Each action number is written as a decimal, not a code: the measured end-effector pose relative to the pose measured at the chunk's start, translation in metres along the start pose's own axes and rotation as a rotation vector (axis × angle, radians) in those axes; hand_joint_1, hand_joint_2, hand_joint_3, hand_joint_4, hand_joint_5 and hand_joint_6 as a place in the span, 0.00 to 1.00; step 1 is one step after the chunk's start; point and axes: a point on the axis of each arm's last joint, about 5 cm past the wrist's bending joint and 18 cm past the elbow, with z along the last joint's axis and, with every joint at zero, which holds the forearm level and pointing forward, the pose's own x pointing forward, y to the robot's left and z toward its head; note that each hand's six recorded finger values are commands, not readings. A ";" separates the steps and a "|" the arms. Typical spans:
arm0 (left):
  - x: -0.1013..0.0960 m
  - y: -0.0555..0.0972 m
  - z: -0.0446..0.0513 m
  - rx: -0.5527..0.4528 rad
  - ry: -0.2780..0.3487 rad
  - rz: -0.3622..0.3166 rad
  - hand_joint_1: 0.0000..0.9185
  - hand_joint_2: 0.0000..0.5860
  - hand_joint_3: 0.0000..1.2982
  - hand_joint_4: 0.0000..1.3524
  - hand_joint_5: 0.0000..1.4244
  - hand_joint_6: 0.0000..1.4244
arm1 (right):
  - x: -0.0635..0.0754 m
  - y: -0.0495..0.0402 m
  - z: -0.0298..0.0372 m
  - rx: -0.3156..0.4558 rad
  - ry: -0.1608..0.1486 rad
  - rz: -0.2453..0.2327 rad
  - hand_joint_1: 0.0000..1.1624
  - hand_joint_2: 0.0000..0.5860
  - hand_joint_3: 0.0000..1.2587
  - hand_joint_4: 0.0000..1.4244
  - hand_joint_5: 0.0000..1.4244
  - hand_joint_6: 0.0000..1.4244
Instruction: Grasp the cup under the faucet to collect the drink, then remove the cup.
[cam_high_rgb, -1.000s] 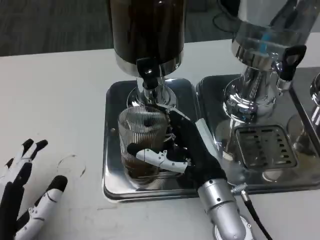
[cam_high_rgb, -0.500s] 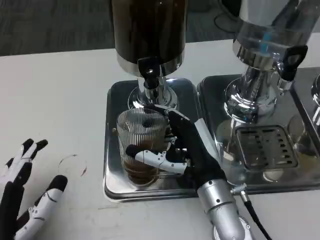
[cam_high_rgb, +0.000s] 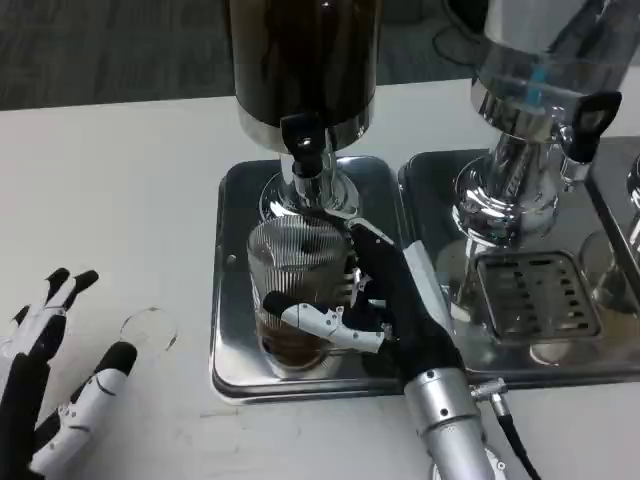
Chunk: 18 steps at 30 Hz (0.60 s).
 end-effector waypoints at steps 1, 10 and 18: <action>0.000 0.000 -0.0001 0.000 0.001 -0.001 0.00 0.37 0.11 0.00 0.03 0.00 | -0.001 -0.0008 -0.0003 -0.012 -0.005 -0.005 0.87 0.24 0.34 0.40 0.63 0.94; 0.002 0.000 0.0001 0.004 -0.008 -0.036 0.00 0.36 0.09 0.00 0.02 0.00 | -0.012 -0.0130 -0.0029 -0.094 -0.042 -0.032 0.88 0.24 0.34 0.40 0.63 0.94; 0.010 0.003 0.0016 0.068 -0.051 -0.104 0.00 0.36 0.08 0.00 0.01 0.00 | -0.023 -0.0206 -0.0047 -0.100 -0.028 -0.063 0.88 0.23 0.35 0.40 0.63 0.94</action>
